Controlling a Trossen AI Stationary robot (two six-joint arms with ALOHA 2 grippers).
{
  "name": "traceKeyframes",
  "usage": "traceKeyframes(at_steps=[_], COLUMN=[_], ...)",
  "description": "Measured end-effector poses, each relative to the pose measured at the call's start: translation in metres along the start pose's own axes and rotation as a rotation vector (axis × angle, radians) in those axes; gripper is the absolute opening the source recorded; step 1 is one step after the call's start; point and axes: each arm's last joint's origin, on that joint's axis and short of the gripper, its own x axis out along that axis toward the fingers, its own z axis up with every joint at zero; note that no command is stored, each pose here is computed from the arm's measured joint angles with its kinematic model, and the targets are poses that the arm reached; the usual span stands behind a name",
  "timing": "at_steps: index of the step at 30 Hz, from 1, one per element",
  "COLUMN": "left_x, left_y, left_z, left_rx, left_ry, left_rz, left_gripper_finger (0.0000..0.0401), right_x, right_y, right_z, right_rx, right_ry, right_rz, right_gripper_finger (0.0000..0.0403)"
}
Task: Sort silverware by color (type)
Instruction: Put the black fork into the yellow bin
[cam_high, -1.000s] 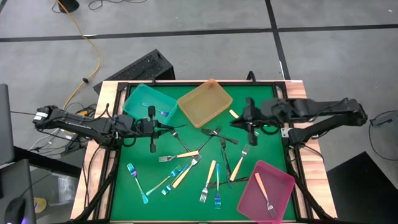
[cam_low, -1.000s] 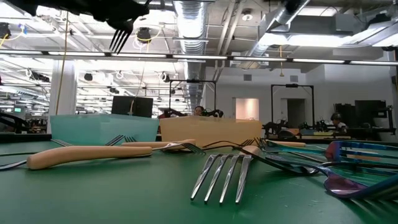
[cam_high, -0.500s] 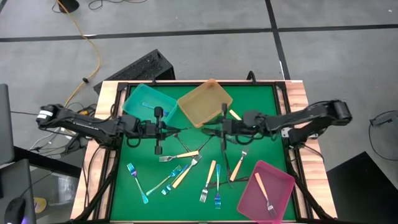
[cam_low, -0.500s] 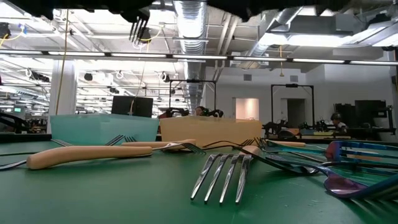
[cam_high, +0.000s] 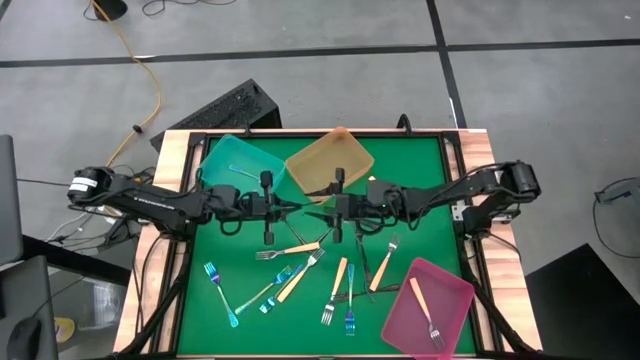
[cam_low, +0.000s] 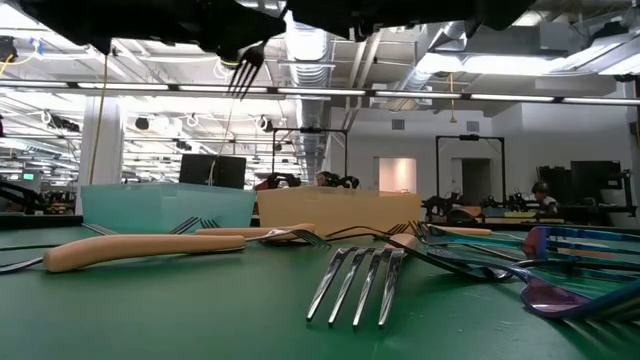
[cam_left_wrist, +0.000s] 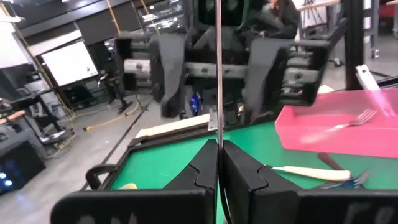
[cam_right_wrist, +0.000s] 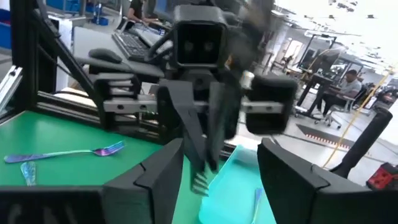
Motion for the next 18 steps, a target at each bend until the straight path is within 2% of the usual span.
traceKeyframes(at_steps=[4, 11, 14, 18], left_x=[0.004, 0.007, 0.009, 0.011], left_y=[0.0, 0.003, 0.004, 0.004], left_z=[-0.005, -0.007, -0.008, -0.011], left_rx=[-0.002, -0.003, -0.004, -0.008], left_ry=[0.007, -0.004, -0.017, -0.007], left_rz=[-0.033, -0.011, -0.019, -0.022], left_gripper_finger=[0.0, 0.0, 0.0, 0.0], right_x=[0.001, 0.001, 0.001, 0.001], right_y=[0.0, 0.0, 0.0, 0.0], right_z=[0.001, 0.002, 0.001, 0.001], right_rx=[-0.007, -0.005, -0.006, 0.0], right_ry=[0.003, -0.008, 0.001, 0.0], right_rz=[0.002, -0.002, 0.0, -0.002], right_gripper_finger=[0.0226, 0.0206, 0.0178, 0.0119])
